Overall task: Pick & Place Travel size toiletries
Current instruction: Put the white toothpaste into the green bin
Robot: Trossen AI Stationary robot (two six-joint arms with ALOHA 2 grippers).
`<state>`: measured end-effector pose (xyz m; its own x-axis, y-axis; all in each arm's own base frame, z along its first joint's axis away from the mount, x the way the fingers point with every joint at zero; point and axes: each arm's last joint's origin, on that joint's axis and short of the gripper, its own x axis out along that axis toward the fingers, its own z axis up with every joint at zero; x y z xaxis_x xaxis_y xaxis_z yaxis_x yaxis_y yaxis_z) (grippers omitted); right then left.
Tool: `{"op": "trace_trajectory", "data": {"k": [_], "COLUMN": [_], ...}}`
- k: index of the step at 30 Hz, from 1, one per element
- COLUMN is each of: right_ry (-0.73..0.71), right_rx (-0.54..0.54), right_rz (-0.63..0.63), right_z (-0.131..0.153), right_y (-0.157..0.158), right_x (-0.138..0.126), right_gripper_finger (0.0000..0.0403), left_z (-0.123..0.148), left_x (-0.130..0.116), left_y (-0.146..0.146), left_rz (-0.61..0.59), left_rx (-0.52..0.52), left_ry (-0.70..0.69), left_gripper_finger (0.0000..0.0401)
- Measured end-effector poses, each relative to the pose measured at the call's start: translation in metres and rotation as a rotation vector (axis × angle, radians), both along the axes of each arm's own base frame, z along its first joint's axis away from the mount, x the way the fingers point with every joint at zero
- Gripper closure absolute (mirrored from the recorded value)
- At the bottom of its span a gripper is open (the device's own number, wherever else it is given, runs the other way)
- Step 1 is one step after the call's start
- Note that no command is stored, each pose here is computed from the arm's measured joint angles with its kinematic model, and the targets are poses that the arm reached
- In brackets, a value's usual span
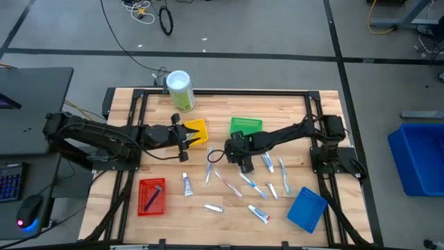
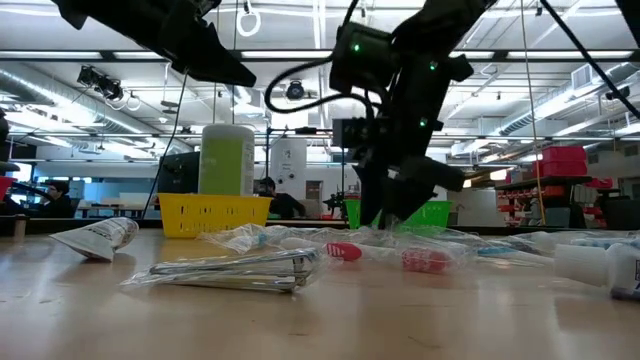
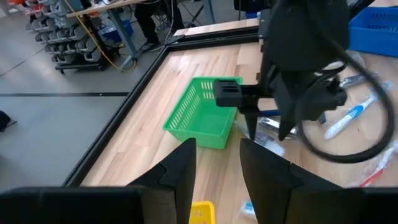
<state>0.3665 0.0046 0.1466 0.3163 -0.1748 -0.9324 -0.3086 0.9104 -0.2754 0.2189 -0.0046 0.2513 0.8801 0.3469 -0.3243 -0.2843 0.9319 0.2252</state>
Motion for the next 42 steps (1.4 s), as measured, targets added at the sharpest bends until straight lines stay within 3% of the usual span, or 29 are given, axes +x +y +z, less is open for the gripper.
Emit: {"op": "trace_trajectory", "data": {"k": [5,14,19,24,28,33,36,39,42], "right_ry": [-0.002,0.033,0.024,-0.050,-0.118,-0.250,-0.311,-0.338,-0.300], "right_rx": [0.020,0.047,0.077,0.223,0.221,0.041,-0.061,-0.067,-0.019], "right_rz": [-0.016,0.008,-0.001,0.022,0.005,-0.089,-0.232,-0.378,-0.487], "right_z": [-0.001,-0.013,-0.011,0.011,0.043,0.097,0.117,0.126,0.113], "right_y": [-0.008,-0.008,-0.006,0.005,0.010,0.001,-0.016,-0.037,-0.060], "right_x": [0.001,0.002,0.002,0.009,0.011,0.000,-0.011,-0.020,-0.026], "right_gripper_finger": [0.0188,0.0289,0.0318,0.0321,0.0323,0.0323,0.0323,0.0323,0.0323], "left_z": [-0.001,-0.002,-0.002,-0.002,-0.003,-0.003,-0.003,-0.003,-0.004], "left_x": [-0.001,-0.001,0.000,0.000,-0.001,-0.001,-0.001,-0.001,-0.001], "left_y": [0.000,0.000,-0.001,-0.001,-0.001,-0.001,-0.001,-0.001,-0.001], "left_rz": [0.002,0.002,-0.032,-0.034,-0.030,-0.029,-0.024,-0.019,-0.016], "left_rx": [-0.004,-0.031,-0.044,-0.045,-0.055,-0.057,-0.070,-0.083,-0.090], "left_ry": [0.015,0.010,0.014,0.015,0.013,0.018,0.016,0.013,0.013], "left_gripper_finger": [0.0269,0.0269,0.0269,0.0269,0.0269,0.0269,0.0269,0.0269,0.0269]}}
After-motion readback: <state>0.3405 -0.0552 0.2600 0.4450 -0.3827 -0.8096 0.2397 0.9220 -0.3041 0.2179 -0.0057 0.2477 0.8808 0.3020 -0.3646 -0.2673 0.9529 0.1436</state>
